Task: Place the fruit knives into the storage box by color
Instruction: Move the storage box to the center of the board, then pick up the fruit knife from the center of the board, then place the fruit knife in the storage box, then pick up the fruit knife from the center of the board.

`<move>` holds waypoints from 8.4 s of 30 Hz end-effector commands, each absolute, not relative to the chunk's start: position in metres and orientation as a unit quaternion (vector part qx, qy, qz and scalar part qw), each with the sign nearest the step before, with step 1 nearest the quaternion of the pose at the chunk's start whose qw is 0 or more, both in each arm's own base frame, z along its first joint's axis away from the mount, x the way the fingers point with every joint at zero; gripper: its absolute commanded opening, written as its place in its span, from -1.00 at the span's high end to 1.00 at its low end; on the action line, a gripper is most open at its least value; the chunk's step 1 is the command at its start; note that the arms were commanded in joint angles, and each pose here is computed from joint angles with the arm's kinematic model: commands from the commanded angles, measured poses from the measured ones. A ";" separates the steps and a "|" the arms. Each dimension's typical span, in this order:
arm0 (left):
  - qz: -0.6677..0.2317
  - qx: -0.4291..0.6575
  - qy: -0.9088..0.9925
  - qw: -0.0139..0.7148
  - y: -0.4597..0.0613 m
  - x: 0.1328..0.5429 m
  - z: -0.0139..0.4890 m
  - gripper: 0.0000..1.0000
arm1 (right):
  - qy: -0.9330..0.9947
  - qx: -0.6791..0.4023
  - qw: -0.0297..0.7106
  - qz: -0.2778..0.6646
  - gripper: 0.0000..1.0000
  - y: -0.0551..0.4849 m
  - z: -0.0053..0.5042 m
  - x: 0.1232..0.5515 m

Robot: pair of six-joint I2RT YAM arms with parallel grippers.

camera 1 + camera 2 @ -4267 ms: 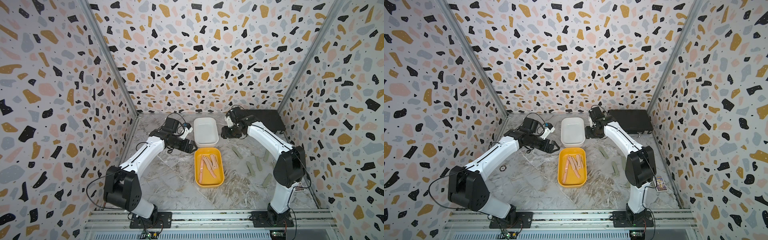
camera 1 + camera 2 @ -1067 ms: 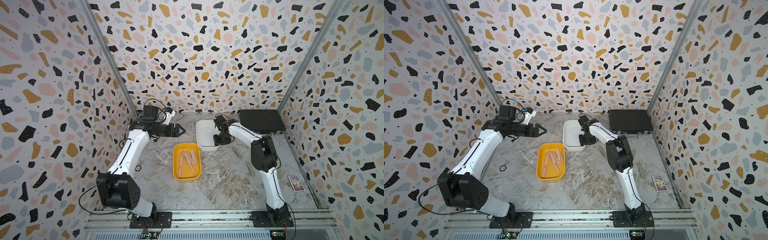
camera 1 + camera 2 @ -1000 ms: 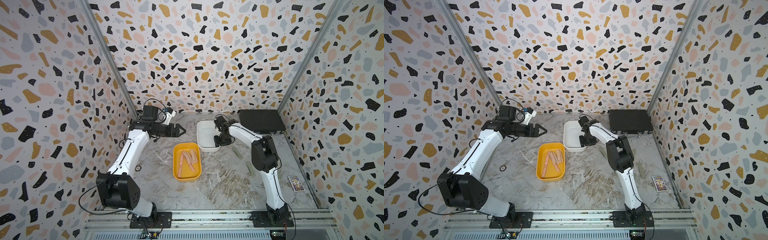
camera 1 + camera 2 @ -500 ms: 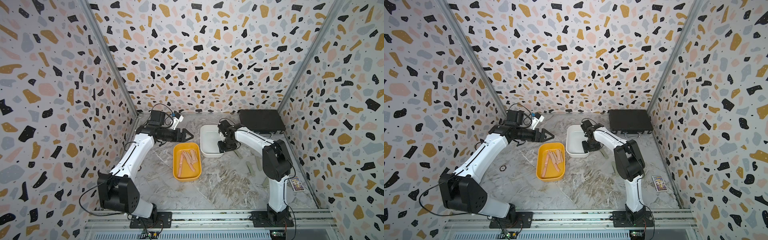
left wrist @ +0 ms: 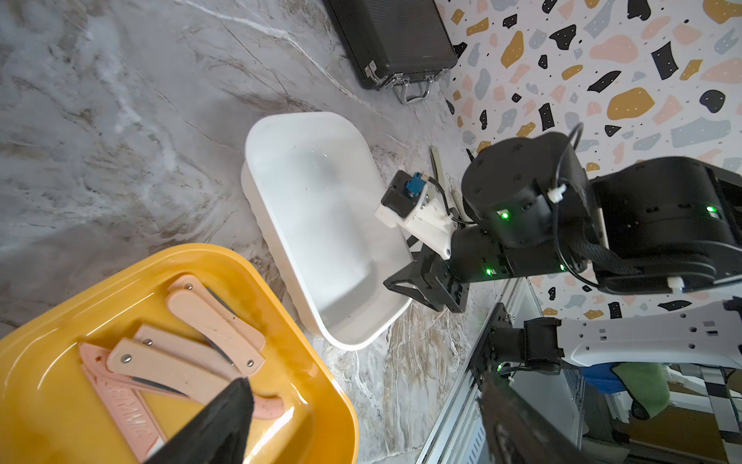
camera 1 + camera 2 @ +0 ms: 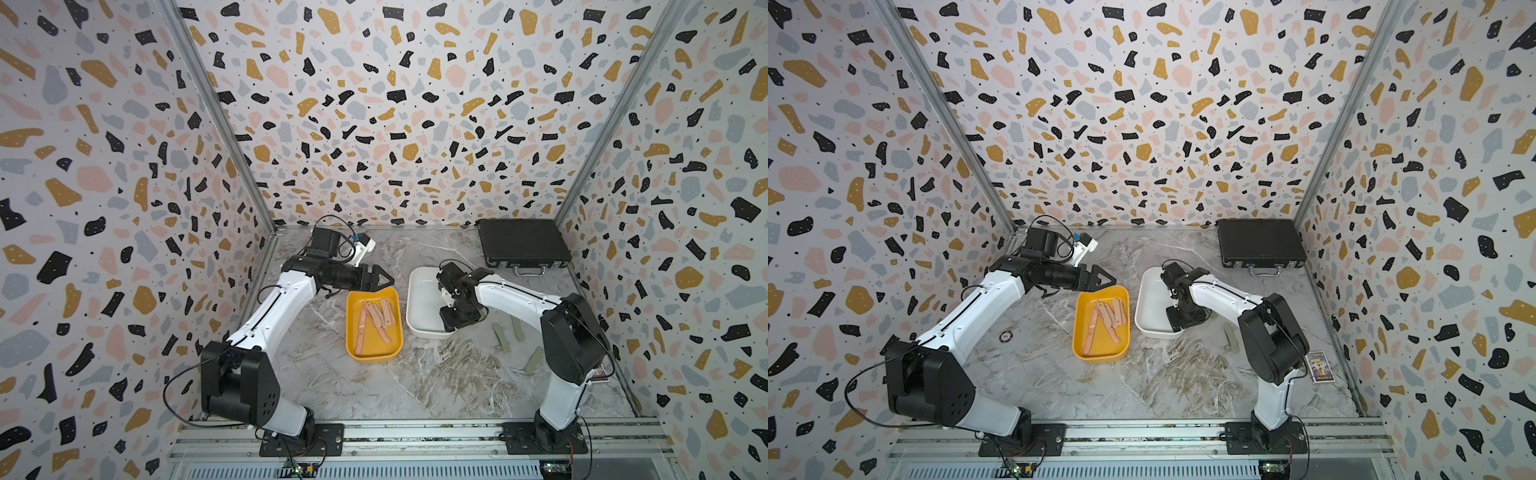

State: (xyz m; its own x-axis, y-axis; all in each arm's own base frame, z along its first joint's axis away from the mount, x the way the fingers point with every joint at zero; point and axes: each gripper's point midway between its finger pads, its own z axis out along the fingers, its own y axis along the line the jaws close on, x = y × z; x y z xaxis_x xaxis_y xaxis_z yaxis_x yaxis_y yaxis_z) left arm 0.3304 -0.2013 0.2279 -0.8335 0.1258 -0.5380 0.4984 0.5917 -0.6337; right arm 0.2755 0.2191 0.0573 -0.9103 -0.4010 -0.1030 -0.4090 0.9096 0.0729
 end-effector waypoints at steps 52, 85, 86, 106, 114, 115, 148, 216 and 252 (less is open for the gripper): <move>-0.482 0.217 0.807 0.265 -0.242 0.332 0.256 -0.81 | 0.993 -0.041 0.109 0.018 -0.41 0.116 0.066 0.360; -0.468 0.216 0.816 0.262 -0.239 0.329 0.243 -0.84 | 0.996 -0.046 0.071 -0.023 0.35 0.105 0.028 0.379; -0.468 0.217 0.816 0.261 -0.239 0.328 0.243 -0.84 | 0.996 -0.045 0.070 -0.024 0.36 0.103 0.028 0.376; -0.468 0.218 0.816 0.261 -0.239 0.329 0.240 -0.84 | 0.997 -0.035 0.075 -0.007 0.19 0.107 0.022 0.394; -0.467 0.216 0.817 0.258 -0.239 0.329 0.238 -0.84 | 0.997 -0.025 0.073 -0.002 0.19 0.104 0.018 0.410; -0.467 0.217 0.817 0.259 -0.239 0.329 0.238 -0.84 | 0.997 -0.024 0.072 -0.001 0.19 0.104 0.018 0.410; -0.469 0.217 0.816 0.260 -0.239 0.329 0.241 -0.84 | 0.993 -0.027 0.107 0.037 0.52 0.111 0.076 0.392; -0.458 0.215 0.838 0.204 -0.200 0.276 0.212 -0.85 | 0.969 -0.166 0.098 0.153 0.22 0.325 0.066 0.325; -0.490 0.275 0.788 0.252 -0.269 0.308 0.292 -0.86 | 0.982 -0.069 0.160 0.069 -0.44 0.157 0.115 0.287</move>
